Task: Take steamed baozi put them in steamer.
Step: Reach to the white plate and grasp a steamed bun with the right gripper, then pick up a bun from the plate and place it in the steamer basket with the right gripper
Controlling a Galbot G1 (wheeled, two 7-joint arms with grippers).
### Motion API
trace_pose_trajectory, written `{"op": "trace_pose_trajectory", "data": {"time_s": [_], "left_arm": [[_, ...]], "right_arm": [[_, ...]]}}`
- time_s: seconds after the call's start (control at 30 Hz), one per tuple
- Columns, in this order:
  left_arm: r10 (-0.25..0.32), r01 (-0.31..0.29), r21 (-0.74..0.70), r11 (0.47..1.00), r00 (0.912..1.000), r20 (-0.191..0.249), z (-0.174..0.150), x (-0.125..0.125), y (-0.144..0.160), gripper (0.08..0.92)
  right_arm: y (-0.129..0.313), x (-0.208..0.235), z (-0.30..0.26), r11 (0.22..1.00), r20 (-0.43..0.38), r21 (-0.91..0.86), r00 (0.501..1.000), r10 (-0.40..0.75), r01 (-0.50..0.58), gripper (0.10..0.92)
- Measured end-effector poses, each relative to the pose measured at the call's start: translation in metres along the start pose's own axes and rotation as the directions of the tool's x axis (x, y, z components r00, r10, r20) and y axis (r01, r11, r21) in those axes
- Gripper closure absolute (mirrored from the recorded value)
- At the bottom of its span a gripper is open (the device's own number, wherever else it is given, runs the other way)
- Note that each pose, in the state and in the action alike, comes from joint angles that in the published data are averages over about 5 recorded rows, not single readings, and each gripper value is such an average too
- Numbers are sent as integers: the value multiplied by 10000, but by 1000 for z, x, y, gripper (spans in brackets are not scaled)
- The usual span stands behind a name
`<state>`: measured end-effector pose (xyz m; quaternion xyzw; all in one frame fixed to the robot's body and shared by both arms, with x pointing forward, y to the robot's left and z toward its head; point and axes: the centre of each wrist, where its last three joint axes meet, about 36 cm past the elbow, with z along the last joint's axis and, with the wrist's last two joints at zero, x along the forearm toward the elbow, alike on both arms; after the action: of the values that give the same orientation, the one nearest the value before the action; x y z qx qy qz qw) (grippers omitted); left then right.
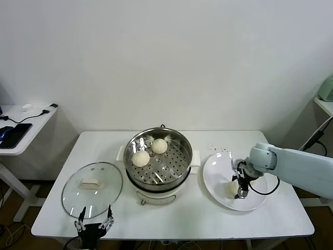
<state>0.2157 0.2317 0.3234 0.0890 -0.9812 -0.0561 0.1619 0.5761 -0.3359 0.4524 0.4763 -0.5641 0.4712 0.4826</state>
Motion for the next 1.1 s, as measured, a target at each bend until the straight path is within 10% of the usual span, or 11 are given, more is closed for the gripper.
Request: {"op": "trace_pose_trajectory", "data": {"time_s": [0.37, 0.73, 1.1], "left_arm": [[37, -37, 31, 10000, 10000, 22, -2, 2, -3, 177], [95, -95, -22, 10000, 9999, 105, -9, 4, -3, 177], [114, -113, -80, 9999, 9999, 75, -9, 4, -2, 177]], "right_arm": [[-12, 43, -3, 9984, 284, 570, 9996, 24, -40, 344], [-67, 190, -70, 9462, 737, 3060, 9935, 868, -1054, 344], [-50, 277, -232, 5999, 1369, 7851, 9878, 745, -1541, 344]]}}
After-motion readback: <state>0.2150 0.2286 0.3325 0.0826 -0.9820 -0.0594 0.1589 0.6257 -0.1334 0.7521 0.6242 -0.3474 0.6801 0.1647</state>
